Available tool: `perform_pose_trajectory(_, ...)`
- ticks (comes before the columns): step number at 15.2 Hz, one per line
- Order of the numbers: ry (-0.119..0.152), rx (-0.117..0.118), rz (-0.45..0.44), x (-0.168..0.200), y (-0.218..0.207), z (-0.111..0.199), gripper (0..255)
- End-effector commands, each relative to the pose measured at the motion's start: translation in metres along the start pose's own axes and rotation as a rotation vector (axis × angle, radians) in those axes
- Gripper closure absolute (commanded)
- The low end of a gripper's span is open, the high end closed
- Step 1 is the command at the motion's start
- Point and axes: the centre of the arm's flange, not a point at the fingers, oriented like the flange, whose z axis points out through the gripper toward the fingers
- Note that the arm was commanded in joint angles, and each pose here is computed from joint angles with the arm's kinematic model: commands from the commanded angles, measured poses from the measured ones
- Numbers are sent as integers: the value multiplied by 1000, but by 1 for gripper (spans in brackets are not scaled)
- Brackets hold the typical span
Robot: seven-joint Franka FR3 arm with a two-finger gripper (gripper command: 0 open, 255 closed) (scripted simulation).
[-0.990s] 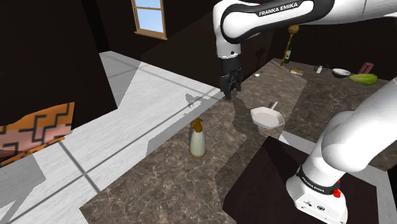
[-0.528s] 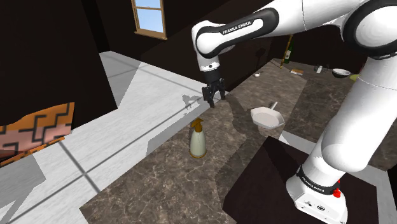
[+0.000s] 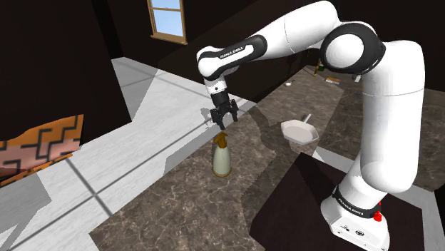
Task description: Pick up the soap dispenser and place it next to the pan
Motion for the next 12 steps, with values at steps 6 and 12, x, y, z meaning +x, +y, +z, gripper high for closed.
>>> perform_pose_trajectory(6, -101, 25, 27, 99, -5, 44, 0)
perform_pose_trajectory(12, -116, 29, 31, 111, -6, 73, 0)
